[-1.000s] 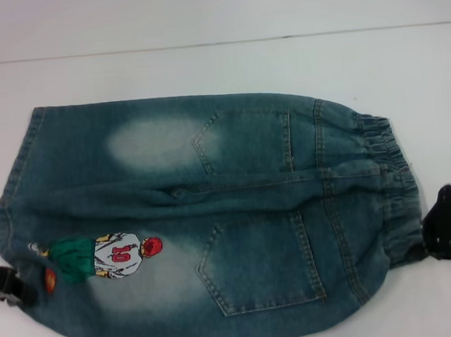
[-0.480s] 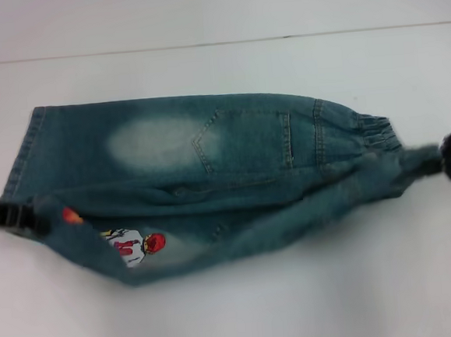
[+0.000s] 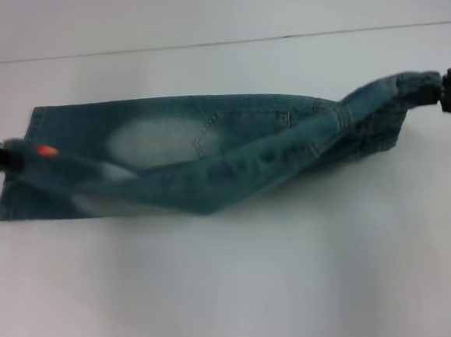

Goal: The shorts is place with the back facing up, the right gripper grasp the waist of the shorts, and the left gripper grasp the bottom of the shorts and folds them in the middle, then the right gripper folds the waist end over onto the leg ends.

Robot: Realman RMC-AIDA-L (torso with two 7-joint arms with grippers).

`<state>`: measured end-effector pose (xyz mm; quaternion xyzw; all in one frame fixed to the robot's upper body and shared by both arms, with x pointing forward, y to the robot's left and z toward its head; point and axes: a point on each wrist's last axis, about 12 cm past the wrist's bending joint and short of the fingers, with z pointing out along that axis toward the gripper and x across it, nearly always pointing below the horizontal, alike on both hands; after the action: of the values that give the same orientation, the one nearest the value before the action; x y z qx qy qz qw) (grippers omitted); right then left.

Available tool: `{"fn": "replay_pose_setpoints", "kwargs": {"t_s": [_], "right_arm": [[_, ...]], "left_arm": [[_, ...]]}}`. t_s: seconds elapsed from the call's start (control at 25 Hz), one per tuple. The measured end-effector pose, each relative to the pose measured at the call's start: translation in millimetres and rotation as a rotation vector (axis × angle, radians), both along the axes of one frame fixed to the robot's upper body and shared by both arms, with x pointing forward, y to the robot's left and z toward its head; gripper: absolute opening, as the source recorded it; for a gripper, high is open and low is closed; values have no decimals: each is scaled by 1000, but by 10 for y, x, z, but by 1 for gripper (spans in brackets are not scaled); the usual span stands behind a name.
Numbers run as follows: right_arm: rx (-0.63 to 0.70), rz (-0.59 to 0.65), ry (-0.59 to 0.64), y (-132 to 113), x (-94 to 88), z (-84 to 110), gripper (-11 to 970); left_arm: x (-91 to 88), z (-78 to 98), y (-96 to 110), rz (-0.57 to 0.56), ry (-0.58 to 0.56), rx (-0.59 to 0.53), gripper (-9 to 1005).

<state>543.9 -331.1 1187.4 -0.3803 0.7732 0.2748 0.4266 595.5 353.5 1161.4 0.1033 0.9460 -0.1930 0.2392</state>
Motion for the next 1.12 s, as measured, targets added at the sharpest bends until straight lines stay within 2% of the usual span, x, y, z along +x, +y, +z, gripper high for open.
{"fn": "replay_pose_setpoints", "kwargs": {"t_s": [0.24,0.48,0.84,1.12], "right_arm": [[40,-37,30,-58,-8,48,49],[-2,-39,82,-98,-29,-35,51],[-11,-51,230,-100,19,-236,53],[-5,-118,270,-164,169,-287,55]], "left_arm": [[17,107,70,19,-37,-12,88],[-18,72,80,16,-17,-24,89],[-33,16,9,16,-3,-46,89],[73,-29,-132,38,-48,-38,89]]}}
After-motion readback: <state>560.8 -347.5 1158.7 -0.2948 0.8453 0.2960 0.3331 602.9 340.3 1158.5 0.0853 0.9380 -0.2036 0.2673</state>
